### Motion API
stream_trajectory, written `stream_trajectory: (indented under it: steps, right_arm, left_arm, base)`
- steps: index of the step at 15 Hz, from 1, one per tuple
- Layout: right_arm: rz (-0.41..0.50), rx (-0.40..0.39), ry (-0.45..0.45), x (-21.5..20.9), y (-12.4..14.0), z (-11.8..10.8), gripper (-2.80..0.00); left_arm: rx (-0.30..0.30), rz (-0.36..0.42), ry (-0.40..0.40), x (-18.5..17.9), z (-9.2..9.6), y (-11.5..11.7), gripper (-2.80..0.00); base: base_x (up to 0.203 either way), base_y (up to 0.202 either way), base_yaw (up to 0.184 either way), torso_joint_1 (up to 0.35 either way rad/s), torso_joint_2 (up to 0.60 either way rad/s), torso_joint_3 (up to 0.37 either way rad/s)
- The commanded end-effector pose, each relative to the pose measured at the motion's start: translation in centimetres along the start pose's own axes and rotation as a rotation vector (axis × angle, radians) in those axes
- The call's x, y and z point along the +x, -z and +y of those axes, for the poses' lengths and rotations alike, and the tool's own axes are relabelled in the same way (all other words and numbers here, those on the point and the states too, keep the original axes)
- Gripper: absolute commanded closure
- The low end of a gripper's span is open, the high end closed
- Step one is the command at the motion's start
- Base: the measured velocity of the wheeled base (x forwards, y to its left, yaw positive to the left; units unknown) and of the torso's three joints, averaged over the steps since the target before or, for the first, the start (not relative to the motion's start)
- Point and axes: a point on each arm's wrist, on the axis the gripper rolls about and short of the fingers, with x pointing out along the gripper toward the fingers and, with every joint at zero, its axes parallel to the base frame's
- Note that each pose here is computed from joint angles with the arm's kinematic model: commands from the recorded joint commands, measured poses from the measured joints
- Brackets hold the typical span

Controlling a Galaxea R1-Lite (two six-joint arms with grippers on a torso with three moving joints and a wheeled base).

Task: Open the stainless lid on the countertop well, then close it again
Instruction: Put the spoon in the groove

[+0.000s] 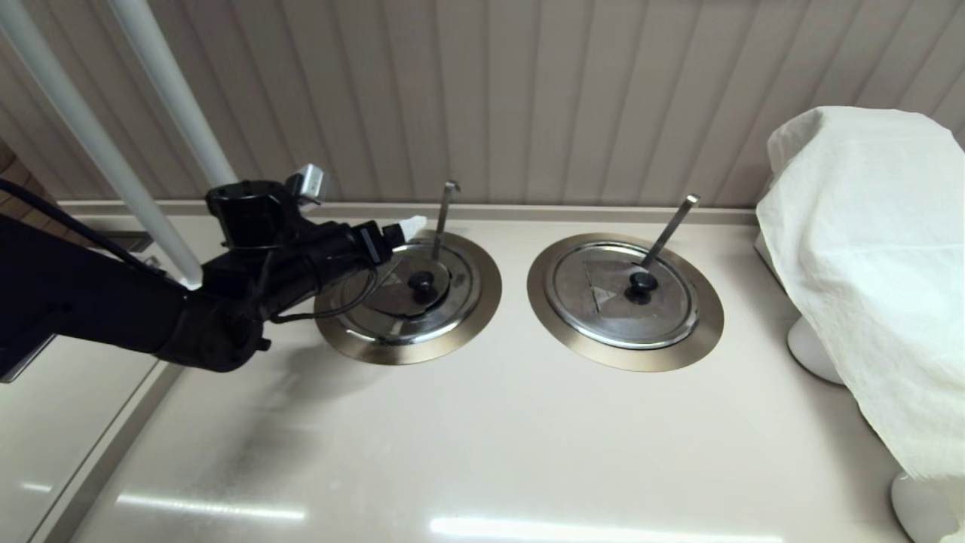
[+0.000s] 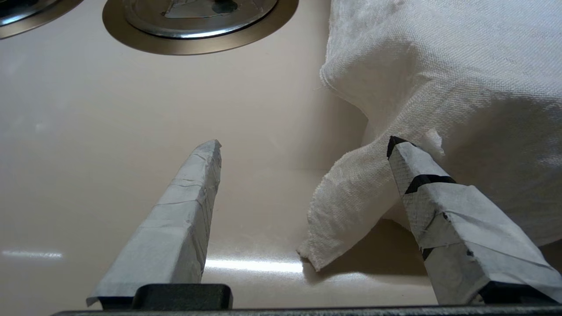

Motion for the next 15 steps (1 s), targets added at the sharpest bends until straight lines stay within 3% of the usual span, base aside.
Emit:
stream_trajectory:
  steps: [1, 3, 4, 7, 11, 15]
  right_arm:
    - [-0.001, -0.001, 0.0, 0.0, 0.0, 0.0, -2.8]
    - [-0.001, -0.001, 0.0, 0.0, 0.0, 0.0, -2.8]
    - [-0.001, -0.001, 0.0, 0.0, 0.0, 0.0, -2.8]
    - [-0.001, -0.001, 0.0, 0.0, 0.0, 0.0, -2.8]
    - [-0.001, -0.001, 0.0, 0.0, 0.0, 0.0, -2.8]
    - [-0.001, 0.0, 0.0, 0.0, 0.0, 0.0, -2.8]
  left_arm:
    - [0.156, 0.078, 0.034, 2.7, 2.2, 3.5, -2.8]
    - [0.305, 0.075, 0.065, 4.6, 3.1, 4.4, -2.8]
    - [0.337, 0.055, 0.073, 5.4, 3.4, 4.2, -2.8]
    - [0.371, 0.024, 0.079, 7.4, 4.3, 4.7, -2.8]
    - [0.409, -0.122, 0.009, 10.5, 5.6, 4.8, -2.8]
    - [0.407, -0.124, 0.029, 11.4, 4.7, 6.0, -2.8]
  base:
    - [0.0, 0.0, 0.0, 0.0, 0.0, 0.0]
    - [0.0, 0.0, 0.0, 0.0, 0.0, 0.0]
    - [0.0, 0.0, 0.0, 0.0, 0.0, 0.0]
    - [0.0, 0.0, 0.0, 0.0, 0.0, 0.0]
    - [0.0, 0.0, 0.0, 0.0, 0.0, 0.0]
    - [0.0, 0.0, 0.0, 0.0, 0.0, 0.0]
